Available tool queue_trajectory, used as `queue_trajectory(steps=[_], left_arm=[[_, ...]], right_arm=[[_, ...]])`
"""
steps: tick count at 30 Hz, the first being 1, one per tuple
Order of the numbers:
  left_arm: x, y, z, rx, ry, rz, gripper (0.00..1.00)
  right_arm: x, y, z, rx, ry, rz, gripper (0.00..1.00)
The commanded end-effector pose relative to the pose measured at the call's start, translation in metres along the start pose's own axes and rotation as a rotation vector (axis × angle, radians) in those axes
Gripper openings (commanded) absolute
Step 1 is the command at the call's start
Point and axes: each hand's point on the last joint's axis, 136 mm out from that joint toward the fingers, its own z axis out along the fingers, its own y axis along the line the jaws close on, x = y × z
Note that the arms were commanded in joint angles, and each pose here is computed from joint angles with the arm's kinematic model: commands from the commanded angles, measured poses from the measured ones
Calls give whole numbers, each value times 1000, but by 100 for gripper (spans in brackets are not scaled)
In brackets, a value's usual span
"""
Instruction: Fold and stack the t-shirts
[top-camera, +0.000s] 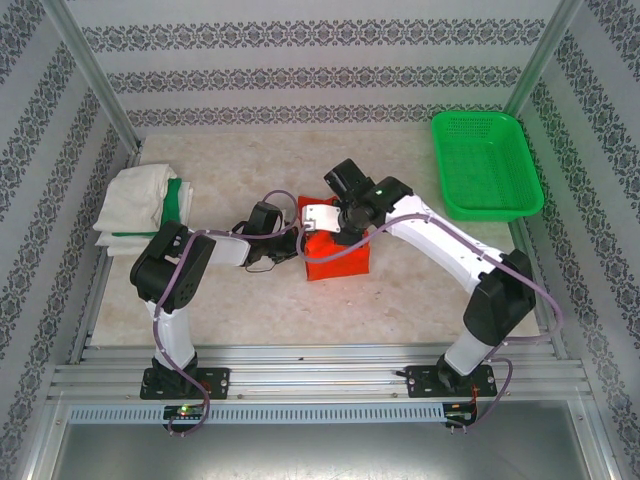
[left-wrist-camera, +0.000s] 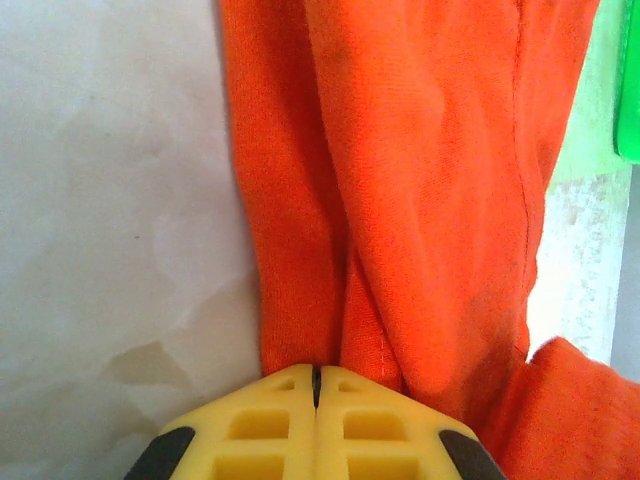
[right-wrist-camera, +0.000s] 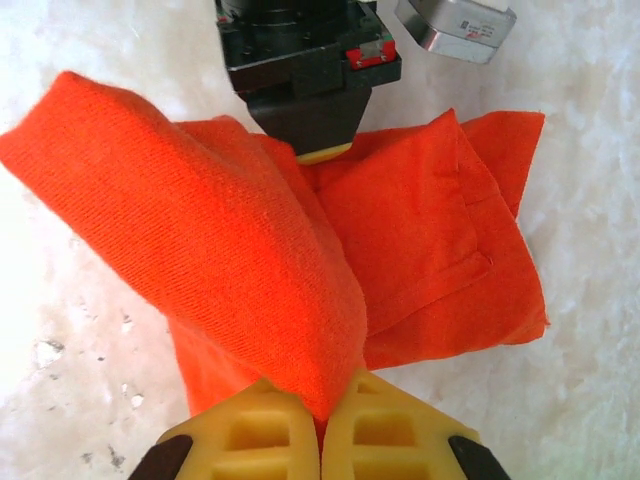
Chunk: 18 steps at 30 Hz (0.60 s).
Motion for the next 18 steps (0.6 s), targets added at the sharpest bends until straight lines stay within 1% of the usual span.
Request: queue_trajectory(steps=[1, 11, 18], left_arm=[[29, 60, 10, -169, 75, -80, 0], [34, 62, 7, -176, 80, -82, 0], [38, 68, 6, -185, 84, -90, 0]], right_arm=[[1, 7, -11, -5, -33, -1, 0], [9, -25, 28, 6, 33, 21, 0], [13, -55, 54, 48, 59, 58, 0]])
